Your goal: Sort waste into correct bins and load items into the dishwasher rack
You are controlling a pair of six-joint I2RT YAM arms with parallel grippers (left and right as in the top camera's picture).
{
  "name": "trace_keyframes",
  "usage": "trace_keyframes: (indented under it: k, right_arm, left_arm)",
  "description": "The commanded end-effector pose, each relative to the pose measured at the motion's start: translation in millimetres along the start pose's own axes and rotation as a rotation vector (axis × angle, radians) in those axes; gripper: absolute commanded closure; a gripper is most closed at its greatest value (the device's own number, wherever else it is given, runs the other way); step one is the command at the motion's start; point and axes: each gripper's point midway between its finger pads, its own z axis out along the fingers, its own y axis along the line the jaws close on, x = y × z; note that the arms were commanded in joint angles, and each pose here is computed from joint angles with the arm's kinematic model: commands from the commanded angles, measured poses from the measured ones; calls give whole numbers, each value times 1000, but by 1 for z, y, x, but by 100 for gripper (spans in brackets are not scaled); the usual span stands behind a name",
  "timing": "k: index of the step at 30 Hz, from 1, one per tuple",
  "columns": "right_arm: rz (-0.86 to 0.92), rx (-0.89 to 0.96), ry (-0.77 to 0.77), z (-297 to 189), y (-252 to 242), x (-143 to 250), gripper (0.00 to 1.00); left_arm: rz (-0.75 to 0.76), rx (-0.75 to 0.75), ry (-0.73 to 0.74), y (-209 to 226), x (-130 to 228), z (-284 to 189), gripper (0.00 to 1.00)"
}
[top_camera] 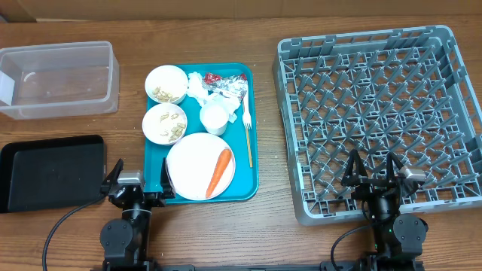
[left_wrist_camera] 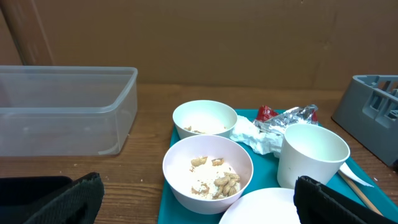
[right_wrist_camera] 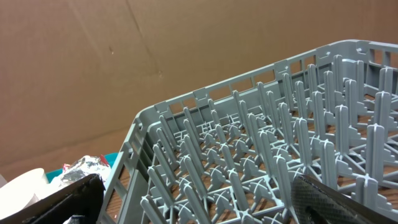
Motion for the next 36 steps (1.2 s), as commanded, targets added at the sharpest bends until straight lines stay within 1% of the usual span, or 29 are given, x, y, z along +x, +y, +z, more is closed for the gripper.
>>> trace_keyframes:
  k: [1, 21, 22, 23, 25, 27, 29, 32, 36]
  right_arm:
    - [4, 3, -8, 0, -2, 1, 0]
    - [4, 3, -8, 0, -2, 1, 0]
    - [4, 3, -8, 0, -2, 1, 0]
    - [4, 3, -8, 0, -2, 1, 0]
    - [4, 3, -8, 0, -2, 1, 0]
    - [4, 3, -8, 0, -2, 1, 0]
    - [4, 3, -8, 0, -2, 1, 0]
    - [4, 3, -8, 0, -2, 1, 0]
    - [4, 3, -8, 0, -2, 1, 0]
  left_arm:
    - [11, -10, -6, 2, 0, 0, 0]
    - [11, -8, -6, 2, 0, 0, 0]
    - [-3, 12, -9, -2, -1, 0, 0]
    - [-48, 61, -8, -10, -1, 0, 0]
    - [-211, 211, -1, -36, -5, -4, 0]
    - [-366, 360, 47, -61, -5, -11, 0]
    - [-484, 463, 101, -78, -4, -19, 0]
    - [-503, 491, 116, -82, -4, -21, 0]
    - [-494, 558, 21, -89, -33, -28, 0]
